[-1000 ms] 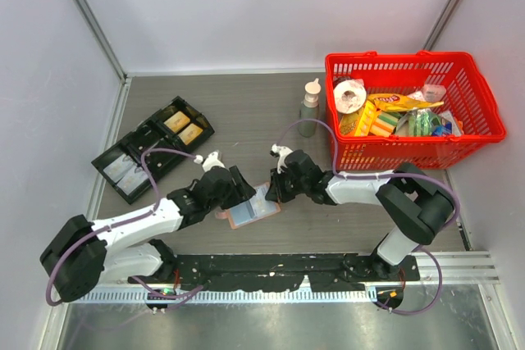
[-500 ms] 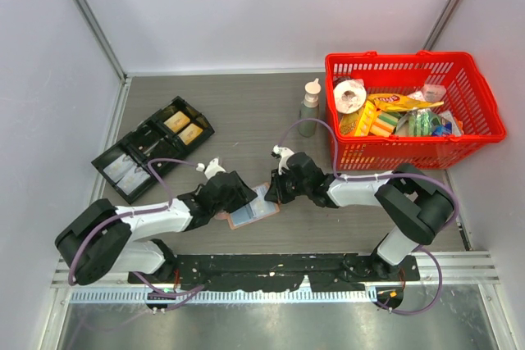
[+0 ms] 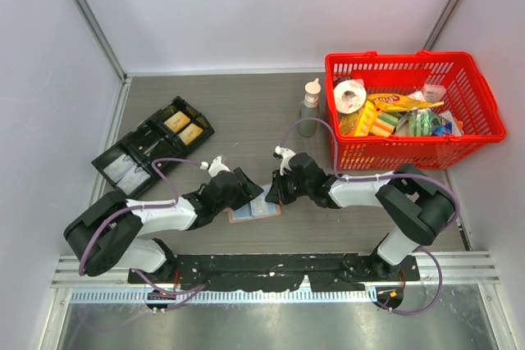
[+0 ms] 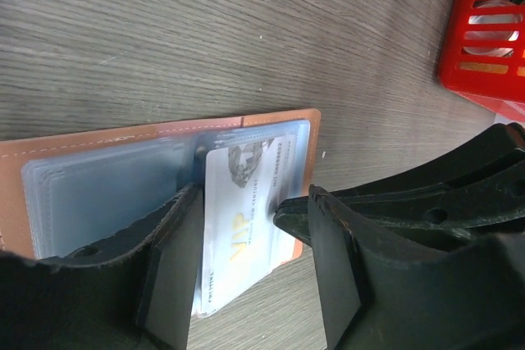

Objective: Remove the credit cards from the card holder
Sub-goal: Remove the credit card from the card holder.

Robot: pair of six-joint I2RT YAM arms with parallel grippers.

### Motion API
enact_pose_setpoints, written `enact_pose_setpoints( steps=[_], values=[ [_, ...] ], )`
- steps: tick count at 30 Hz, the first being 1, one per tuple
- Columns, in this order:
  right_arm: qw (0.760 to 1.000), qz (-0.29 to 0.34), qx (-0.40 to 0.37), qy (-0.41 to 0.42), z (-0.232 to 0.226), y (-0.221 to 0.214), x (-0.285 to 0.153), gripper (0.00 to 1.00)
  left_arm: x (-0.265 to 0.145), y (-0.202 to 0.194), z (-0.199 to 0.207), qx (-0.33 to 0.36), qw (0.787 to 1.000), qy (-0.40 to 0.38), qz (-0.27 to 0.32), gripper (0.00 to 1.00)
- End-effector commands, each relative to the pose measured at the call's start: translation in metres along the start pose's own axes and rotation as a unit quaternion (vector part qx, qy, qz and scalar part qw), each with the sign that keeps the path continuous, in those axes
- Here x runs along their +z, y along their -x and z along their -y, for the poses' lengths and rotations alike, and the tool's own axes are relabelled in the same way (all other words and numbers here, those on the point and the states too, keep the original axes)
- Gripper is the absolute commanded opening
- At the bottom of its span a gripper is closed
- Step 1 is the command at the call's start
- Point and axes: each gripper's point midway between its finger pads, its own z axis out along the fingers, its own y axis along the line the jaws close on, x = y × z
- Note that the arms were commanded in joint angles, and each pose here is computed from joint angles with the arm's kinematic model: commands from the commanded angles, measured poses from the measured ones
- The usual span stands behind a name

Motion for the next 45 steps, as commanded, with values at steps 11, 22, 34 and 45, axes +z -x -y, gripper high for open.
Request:
enact_pose_setpoints(
  steps=[11, 22, 34, 45],
  values=[
    [0.999, -0.022, 0.03, -0.036, 0.021, -0.021, -0.002, 0.06, -0.026, -0.002, 0.048, -0.014, 0.994, -0.112, -0.007, 0.42],
    [0.998, -0.023, 0.044, -0.037, 0.023, -0.021, -0.001, 0.06, -0.04, -0.004, 0.061, -0.011, 0.987, -0.158, -0.01, 0.27],
    [0.998, -0.023, 0.055, -0.034, 0.026, -0.022, -0.001, 0.06, -0.035, -0.015, 0.038, 0.016, 0.991, -0.13, -0.017, 0.07],
    [0.996, -0.037, 0.074, -0.045, 0.036, -0.031, 0.003, 0.05, -0.047, -0.01, 0.023, 0.024, 0.992, -0.12, -0.001, 0.0]
  ],
)
